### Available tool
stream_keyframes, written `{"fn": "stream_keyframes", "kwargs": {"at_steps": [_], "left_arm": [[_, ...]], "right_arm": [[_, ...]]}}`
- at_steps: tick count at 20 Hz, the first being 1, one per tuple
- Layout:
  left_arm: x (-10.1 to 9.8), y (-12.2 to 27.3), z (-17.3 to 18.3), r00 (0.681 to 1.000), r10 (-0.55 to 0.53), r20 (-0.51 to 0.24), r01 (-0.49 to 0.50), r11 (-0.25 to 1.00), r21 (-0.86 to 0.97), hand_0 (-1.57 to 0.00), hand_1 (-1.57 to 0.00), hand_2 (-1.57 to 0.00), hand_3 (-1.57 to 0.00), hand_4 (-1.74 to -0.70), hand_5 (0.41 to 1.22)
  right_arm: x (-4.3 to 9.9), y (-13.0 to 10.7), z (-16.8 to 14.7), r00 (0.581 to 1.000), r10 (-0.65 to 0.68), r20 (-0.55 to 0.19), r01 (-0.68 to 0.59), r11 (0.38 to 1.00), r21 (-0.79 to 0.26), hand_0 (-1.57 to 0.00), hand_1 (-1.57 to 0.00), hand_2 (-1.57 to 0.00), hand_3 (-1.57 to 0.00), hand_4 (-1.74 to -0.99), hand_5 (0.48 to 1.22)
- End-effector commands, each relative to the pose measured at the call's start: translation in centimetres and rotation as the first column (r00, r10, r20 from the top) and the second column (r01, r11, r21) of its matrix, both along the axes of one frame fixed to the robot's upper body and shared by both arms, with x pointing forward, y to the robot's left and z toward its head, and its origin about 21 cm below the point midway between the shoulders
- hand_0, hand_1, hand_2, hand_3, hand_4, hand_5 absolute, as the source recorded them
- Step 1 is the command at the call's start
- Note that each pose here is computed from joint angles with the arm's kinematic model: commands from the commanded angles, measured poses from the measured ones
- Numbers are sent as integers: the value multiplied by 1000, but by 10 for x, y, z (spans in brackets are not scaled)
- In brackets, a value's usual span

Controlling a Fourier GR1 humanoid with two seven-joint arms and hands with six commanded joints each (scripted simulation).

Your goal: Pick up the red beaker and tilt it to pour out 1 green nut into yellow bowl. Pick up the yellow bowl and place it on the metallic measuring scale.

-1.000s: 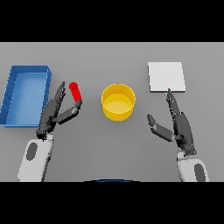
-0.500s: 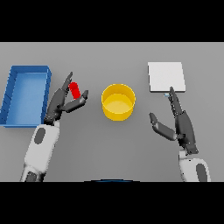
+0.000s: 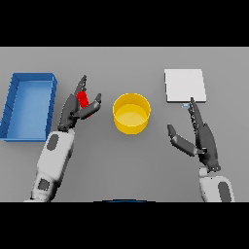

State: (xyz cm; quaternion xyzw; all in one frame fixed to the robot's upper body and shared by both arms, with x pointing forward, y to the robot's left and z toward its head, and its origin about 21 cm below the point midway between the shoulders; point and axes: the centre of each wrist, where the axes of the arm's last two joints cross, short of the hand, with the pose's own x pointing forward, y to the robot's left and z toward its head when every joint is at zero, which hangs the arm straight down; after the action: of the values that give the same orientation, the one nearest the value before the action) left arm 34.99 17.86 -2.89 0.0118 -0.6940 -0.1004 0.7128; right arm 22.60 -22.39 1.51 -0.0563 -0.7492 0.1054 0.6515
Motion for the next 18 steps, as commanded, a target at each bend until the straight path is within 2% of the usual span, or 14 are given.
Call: {"fn": "stream_keyframes", "kwargs": {"at_steps": [1,2,3,4,5,7,8,9,12,13,15,18], "left_arm": [[1,-1,-3,1000,7,7,-7,1000,-14,-81,-94,-157,-133,-1364,761],[2,-1,-5,1000,22,20,-21,1000,-20,-207,-230,-287,-254,-1401,787],[2,-4,-7,999,36,19,-36,999,-16,-379,-406,-457,-518,-1410,874],[4,-9,-6,998,62,14,-62,998,5,-551,-588,-662,-728,-1471,943],[5,-12,-5,997,77,8,-77,996,46,-755,-783,-844,-884,-1519,999],[5,-13,-4,998,52,39,-55,994,94,-1049,-1067,-1106,-1058,-1589,1079],[6,-15,-2,998,47,41,-50,994,98,-1153,-1168,-1199,-1108,-1615,1107],[9,-13,0,998,47,42,-50,995,91,-1237,-1248,-1273,-1154,-1636,1130],[6,-13,-3,998,43,34,-46,994,96,-1400,-1406,-1419,-1357,-1542,1174],[5,-15,-2,998,36,59,-40,997,62,-1434,-1439,-1449,-1400,-1582,1171],[8,-11,5,997,25,75,-24,1000,-19,-1483,-1486,-1493,-1462,-1639,1157],[12,-6,20,993,28,115,-18,996,-84,-1526,-1528,-1531,-1515,-1689,1140]], "right_arm": [[1,1,-3,1000,0,-12,0,1000,-4,1,1,1,1,-1242,645],[1,2,-2,1000,1,-2,-1,1000,-3,1,1,1,1,-1240,645],[2,1,0,1000,-2,1,2,1000,-11,1,1,1,1,-1236,647],[-1,1,0,1000,11,12,-11,1000,-7,1,1,1,1,-1237,648],[2,4,0,1000,3,0,-3,1000,-5,1,1,1,1,-1239,648],[4,4,-2,1000,-7,-17,6,1000,-12,1,1,1,1,-1239,648],[-1,3,-2,1000,1,6,-1,1000,-12,1,1,1,1,-1241,650],[0,1,-3,1000,-1,6,1,1000,-10,1,1,1,1,-1242,650],[-2,-1,-1,1000,7,18,-8,1000,11,1,1,1,1,-1255,644],[-2,0,-1,1000,2,2,-2,1000,8,1,1,1,1,-1251,641],[-1,0,-1,1000,3,14,-3,1000,-1,1,1,1,1,-1248,645],[-1,0,0,1000,1,8,-1,1000,-11,1,1,1,1,-1236,644]]}}
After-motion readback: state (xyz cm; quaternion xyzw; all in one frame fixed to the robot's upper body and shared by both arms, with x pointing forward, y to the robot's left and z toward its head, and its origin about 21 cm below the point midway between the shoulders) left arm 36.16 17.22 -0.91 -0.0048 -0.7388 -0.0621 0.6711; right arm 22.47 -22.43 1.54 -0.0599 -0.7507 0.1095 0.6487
